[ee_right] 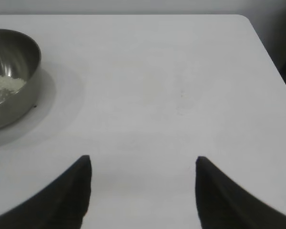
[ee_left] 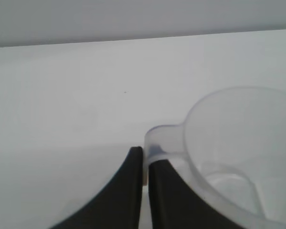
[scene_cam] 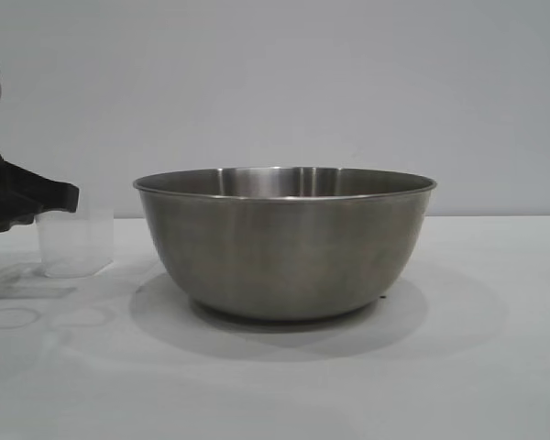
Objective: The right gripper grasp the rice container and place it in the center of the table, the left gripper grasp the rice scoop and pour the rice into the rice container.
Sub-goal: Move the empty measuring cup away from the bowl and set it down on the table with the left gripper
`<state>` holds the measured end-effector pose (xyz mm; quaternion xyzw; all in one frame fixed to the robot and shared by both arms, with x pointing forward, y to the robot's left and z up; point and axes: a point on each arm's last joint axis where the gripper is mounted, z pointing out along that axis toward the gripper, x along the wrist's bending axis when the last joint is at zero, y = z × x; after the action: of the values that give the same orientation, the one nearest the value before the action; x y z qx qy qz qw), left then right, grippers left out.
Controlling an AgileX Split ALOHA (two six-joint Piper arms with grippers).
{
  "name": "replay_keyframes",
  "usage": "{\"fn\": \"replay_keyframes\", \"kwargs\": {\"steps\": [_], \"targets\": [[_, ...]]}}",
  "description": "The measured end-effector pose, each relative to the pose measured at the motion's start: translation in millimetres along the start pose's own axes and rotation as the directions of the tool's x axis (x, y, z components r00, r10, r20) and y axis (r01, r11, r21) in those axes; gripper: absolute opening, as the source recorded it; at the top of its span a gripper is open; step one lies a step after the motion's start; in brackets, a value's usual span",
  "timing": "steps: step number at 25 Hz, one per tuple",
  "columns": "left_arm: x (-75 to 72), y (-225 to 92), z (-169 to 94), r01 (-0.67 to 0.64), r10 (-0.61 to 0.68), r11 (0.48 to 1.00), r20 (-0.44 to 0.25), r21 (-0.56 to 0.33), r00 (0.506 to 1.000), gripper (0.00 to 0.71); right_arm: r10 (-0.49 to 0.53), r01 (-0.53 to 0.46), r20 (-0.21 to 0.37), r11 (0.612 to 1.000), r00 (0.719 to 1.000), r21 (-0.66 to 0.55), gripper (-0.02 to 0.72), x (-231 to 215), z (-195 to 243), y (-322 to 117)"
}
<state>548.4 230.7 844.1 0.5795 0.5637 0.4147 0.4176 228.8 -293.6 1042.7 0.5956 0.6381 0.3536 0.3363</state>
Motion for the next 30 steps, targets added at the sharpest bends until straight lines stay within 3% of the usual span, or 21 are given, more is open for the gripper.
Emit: {"fn": "replay_keyframes", "kwargs": {"steps": [8, 9, 10, 14, 16, 19, 20, 26, 30], "targets": [[0.4, -10, 1, 0.008, -0.008, 1.000, -0.003, 0.030, 1.000, 0.000, 0.000, 0.000, 0.000, 1.000, 1.000, 0.000, 0.442, 0, 0, 0], [0.5, -11, 1, 0.006, -0.006, 0.999, -0.001, 0.034, 1.000, 0.050, 0.000, 0.000, 0.000, 1.000, 1.000, 0.000, 0.442, 0, 0, 0], [0.3, -11, 0, 0.003, -0.004, 0.999, 0.005, 0.036, 1.000, 0.050, 0.000, 0.000, 0.000, 1.000, 1.000, 0.000, 0.442, 0, 0, 0], [-0.7, -14, -8, -0.019, 0.016, 0.998, 0.041, 0.053, 0.999, 0.239, 0.000, 0.000, 0.000, 1.000, 1.000, 0.000, 0.442, 0, 0, 0], [0.2, -11, -14, -0.020, 0.018, 0.999, 0.045, 0.050, 0.999, 0.300, 0.000, 0.000, 0.000, 1.000, 1.000, 0.000, 0.442, 0, 0, 0], [2.9, -11, -24, -0.025, 0.022, 0.998, 0.046, 0.064, 0.999, 0.288, 0.000, 0.000, 0.000, 1.000, 1.000, 0.000, 0.442, 0, 0, 0], [4.1, -12, -28, -0.027, 0.024, 0.997, 0.046, 0.072, 0.999, 0.330, 0.000, 0.000, 0.000, 1.000, 1.000, 0.000, 0.442, 0, 0, 0], [10.1, -5, -54, -0.033, 0.028, 0.996, 0.054, 0.078, 0.998, 0.315, 0.000, 0.000, 0.000, 1.000, 1.000, 0.000, 0.442, 0, 0, 0], [9.3, 8, -73, -0.045, 0.041, 0.998, 0.109, 0.035, 0.993, 0.315, 0.000, 0.000, 0.000, 1.000, 1.000, 0.000, 0.442, 0, 0, 0]]}}
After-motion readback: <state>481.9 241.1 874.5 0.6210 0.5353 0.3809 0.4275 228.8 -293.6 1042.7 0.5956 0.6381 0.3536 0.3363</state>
